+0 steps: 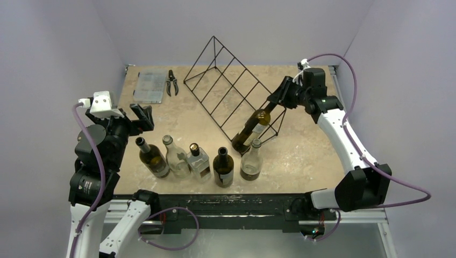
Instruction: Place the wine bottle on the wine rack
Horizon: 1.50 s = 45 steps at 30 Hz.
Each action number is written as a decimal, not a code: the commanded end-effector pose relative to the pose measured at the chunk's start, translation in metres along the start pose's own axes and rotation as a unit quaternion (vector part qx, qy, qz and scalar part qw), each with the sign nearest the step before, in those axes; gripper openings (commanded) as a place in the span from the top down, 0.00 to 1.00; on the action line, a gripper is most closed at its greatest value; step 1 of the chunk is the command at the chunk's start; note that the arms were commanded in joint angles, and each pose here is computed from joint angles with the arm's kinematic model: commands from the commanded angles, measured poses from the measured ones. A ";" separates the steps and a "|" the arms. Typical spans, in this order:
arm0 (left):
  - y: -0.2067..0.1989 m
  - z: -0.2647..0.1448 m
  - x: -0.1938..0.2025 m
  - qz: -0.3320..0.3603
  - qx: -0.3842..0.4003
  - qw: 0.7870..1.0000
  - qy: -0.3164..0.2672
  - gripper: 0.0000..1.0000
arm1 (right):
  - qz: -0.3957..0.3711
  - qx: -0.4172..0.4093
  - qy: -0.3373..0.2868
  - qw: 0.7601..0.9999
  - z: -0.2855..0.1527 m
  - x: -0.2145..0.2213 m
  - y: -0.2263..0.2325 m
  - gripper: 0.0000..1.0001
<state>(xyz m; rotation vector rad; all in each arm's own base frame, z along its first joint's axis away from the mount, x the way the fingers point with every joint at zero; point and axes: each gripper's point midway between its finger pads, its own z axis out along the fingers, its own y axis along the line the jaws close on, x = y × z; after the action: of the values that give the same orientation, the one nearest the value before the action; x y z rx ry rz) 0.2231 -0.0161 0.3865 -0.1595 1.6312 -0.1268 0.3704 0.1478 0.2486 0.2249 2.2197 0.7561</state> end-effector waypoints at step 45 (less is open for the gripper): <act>-0.007 0.008 -0.001 -0.006 0.017 1.000 -0.004 0.07 | -0.074 0.081 -0.081 0.991 -0.039 -0.031 -0.031 0.36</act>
<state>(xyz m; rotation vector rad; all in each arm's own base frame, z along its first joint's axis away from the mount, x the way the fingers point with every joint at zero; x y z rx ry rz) 0.2270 -0.0208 0.3806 -0.1438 1.6473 -0.1432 0.3715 0.1088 0.2490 0.1975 2.1673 0.5464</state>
